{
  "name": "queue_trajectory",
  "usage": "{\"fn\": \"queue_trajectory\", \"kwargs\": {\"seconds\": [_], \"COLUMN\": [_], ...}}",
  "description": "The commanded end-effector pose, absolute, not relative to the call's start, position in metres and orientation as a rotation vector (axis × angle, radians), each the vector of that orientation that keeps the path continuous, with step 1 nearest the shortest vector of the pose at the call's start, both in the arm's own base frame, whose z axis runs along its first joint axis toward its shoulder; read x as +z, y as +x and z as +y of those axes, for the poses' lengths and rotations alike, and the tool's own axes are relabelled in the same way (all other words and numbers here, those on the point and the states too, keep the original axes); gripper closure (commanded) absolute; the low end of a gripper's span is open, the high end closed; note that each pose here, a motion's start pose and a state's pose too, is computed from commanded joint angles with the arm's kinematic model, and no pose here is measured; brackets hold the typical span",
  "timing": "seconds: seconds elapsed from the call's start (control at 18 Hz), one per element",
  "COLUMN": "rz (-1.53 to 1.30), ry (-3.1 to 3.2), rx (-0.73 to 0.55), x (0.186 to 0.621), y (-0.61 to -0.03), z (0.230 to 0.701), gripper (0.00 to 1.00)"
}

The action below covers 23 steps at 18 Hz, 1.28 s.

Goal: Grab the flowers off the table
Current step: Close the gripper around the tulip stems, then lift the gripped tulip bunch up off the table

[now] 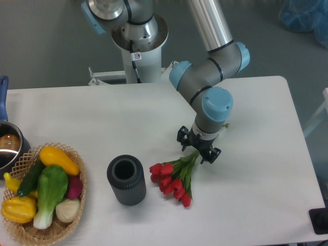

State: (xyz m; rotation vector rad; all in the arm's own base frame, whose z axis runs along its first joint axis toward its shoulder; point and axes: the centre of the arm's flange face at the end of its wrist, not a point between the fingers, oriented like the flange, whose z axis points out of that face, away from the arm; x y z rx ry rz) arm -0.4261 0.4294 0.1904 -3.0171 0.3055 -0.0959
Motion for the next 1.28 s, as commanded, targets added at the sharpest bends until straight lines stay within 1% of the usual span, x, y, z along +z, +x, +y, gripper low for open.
{"fn": "queue_trajectory", "kwargs": {"seconds": [0.11, 0.39, 0.44, 0.56, 0.72, 0.83, 1.0, 1.28], "rz": [0.303, 0.303, 0.301, 0.301, 0.301, 0.301, 0.302, 0.29], "ry": [-3.017, -3.018, -3.019, -3.02, -3.02, -3.019, -3.015, -2.984], "rx": [-0.096, -0.093, -0.095, -0.092, -0.094, -0.09, -0.082, -0.007], "x": [0.19, 0.191, 0.191, 0.191, 0.191, 0.193, 0.195, 0.224], "y": [-0.427, -0.427, -0.427, -0.427, -0.427, -0.428, -0.43, -0.446], "z": [0.43, 0.43, 0.43, 0.43, 0.43, 0.43, 0.432, 0.433], "gripper": [0.49, 0.62, 0.7, 0.76, 0.88, 0.9, 0.9, 0.9]}}
